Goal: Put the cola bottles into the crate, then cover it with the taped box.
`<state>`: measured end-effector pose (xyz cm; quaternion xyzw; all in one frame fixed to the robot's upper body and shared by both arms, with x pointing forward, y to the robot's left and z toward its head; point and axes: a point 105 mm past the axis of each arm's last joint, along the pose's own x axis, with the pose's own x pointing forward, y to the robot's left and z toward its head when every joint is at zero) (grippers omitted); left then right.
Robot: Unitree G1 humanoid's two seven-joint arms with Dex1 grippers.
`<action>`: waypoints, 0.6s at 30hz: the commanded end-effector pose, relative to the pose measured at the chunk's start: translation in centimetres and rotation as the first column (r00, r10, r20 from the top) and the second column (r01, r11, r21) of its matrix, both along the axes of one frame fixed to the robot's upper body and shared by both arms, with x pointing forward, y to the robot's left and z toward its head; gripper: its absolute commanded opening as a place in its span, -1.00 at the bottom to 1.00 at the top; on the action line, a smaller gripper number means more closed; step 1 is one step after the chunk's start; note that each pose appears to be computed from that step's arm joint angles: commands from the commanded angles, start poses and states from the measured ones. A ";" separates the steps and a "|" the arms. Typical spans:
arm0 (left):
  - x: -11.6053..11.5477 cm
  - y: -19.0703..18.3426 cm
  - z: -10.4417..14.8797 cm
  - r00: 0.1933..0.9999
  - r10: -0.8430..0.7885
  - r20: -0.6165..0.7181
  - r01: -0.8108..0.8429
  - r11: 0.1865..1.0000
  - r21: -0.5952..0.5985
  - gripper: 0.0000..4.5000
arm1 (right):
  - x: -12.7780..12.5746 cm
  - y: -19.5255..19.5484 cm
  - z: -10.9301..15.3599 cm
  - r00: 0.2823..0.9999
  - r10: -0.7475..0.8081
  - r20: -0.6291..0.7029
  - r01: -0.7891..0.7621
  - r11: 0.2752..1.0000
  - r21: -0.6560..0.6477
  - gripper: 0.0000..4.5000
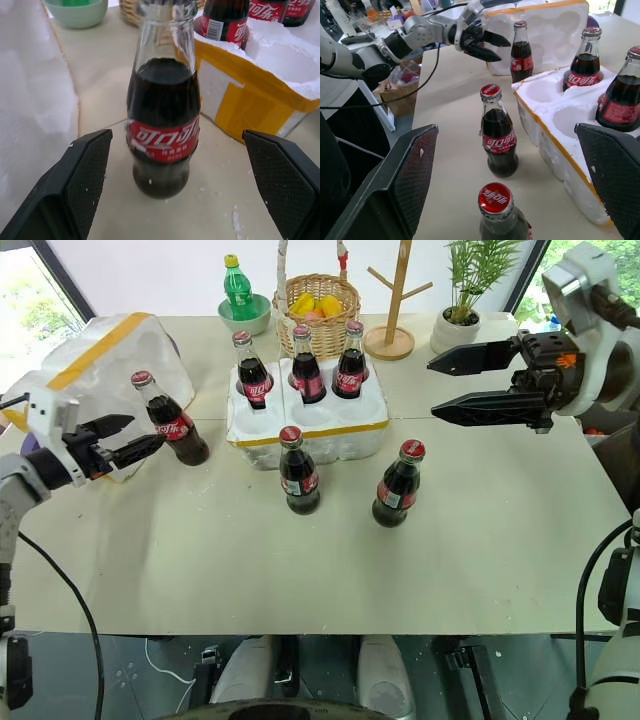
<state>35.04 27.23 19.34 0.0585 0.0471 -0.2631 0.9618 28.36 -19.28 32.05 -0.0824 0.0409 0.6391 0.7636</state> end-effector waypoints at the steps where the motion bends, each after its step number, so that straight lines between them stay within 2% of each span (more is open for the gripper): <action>1: 1.5 -0.2 0.4 0.999 0.010 0.033 -0.011 0.999 0.030 0.94 | -1.3 0.7 1.9 0.997 0.038 0.073 -0.041 0.999 0.034 1.00; 10: 4.5 -1.0 -2.0 0.999 0.027 -0.021 -0.026 0.998 0.058 0.94 | -1.1 1.6 2.1 0.997 0.029 0.075 -0.035 0.996 0.079 1.00; 13: 4.6 -1.2 -2.0 1.000 0.015 -0.018 -0.014 0.999 0.043 0.59 | -0.9 1.7 1.9 0.997 0.011 0.071 -0.017 0.996 0.089 1.00; 14: 4.4 -1.2 -1.9 1.000 0.006 -0.017 -0.005 0.999 0.045 0.35 | -0.8 1.7 1.8 0.998 0.005 0.070 -0.011 0.996 0.089 1.00; 15: 4.2 -1.2 -1.8 1.000 -0.003 -0.015 0.003 0.999 0.048 0.22 | -0.8 1.6 1.7 0.998 0.001 0.069 -0.007 0.996 0.088 1.00; 18: 2.9 -1.0 -0.9 0.999 -0.049 -0.001 0.049 0.997 0.052 0.23 | -0.7 1.4 1.2 0.998 -0.015 0.063 0.010 0.997 0.077 1.00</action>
